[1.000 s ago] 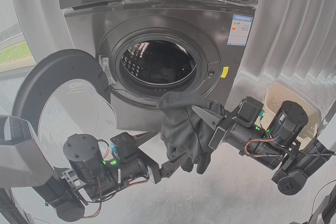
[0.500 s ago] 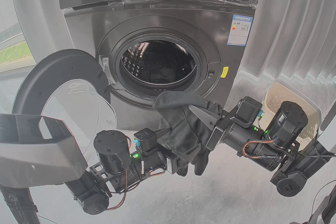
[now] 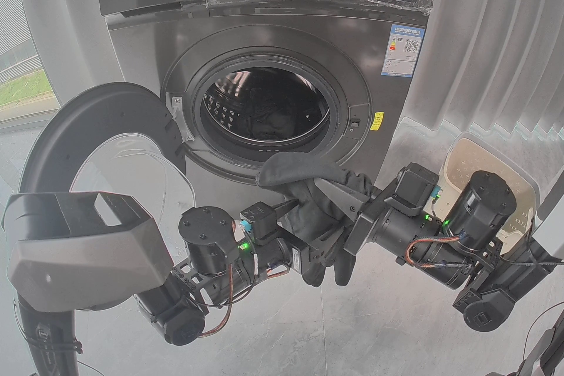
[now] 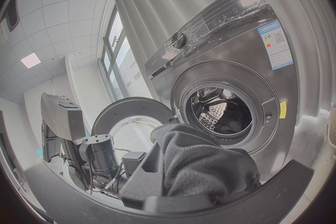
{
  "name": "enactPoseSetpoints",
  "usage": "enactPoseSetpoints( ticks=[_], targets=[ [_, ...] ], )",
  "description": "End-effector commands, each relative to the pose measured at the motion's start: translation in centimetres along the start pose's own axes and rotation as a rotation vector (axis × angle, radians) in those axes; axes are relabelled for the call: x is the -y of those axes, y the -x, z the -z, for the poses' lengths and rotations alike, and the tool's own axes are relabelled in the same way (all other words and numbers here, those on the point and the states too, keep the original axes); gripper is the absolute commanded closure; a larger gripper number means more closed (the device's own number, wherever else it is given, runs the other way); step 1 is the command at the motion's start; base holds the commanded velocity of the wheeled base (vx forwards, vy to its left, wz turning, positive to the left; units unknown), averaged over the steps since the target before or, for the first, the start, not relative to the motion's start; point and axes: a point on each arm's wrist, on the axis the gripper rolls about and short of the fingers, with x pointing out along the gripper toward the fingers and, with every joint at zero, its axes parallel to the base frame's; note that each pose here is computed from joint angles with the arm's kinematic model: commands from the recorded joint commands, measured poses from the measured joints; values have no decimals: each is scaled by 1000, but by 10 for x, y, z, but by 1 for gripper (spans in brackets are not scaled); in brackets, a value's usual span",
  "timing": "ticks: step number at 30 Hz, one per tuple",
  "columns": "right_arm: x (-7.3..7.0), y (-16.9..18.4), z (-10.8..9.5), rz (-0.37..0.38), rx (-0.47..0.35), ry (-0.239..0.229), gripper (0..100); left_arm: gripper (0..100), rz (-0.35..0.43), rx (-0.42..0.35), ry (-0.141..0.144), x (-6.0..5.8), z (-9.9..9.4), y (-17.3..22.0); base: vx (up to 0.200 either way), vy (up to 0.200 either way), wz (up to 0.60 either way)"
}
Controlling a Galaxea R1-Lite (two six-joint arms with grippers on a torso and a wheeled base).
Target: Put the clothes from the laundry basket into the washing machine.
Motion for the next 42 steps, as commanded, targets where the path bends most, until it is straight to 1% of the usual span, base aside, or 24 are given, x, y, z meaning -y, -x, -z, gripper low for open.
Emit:
enactPoseSetpoints(
  ticks=[1,10,13,16,17,20,23,30,32,36,37,39,41,42],
  targets=[
    [0,0,0,-1,0,0,100,100,2,3,0,0,2,-2,0,0,0],
    [1,0,0,3,2,-7,100,100,16,26,-3,4,-5,-2,0,0,0],
    [5,-2,-3,35,19,-3,100,100,19,41,-6,6,-13,1,0,0,0],
    [14,-7,-7,98,48,-13,100,100,18,52,-9,7,-20,7,0,0,0],
    [20,-8,-9,128,58,-15,100,100,15,51,-11,7,-22,10,0,0,0],
    [34,-7,-6,173,50,-11,100,100,-2,49,-12,5,-27,18,0,0,0],
    [42,-7,-3,196,42,-9,100,100,-8,53,-13,4,-33,28,0,0,0],
    [44,-5,2,204,22,-11,100,100,-10,83,-15,7,-50,43,0,0,0],
    [43,-5,3,202,17,-12,100,100,-9,88,-15,7,-51,44,0,0,0],
    [40,2,11,202,-24,-16,100,100,-9,93,-17,7,-53,44,0,0,0],
    [40,1,11,200,-24,-18,0,100,-10,99,-18,7,-54,45,0,0,0],
    [39,3,13,197,-33,-19,0,100,-9,102,-16,7,-55,45,0,0,0],
    [36,12,19,197,-74,-22,0,100,-14,105,-17,6,-57,47,0,0,0],
    [36,14,20,197,-81,-24,0,100,-14,105,-17,6,-57,47,0,0,0]
  ],
)
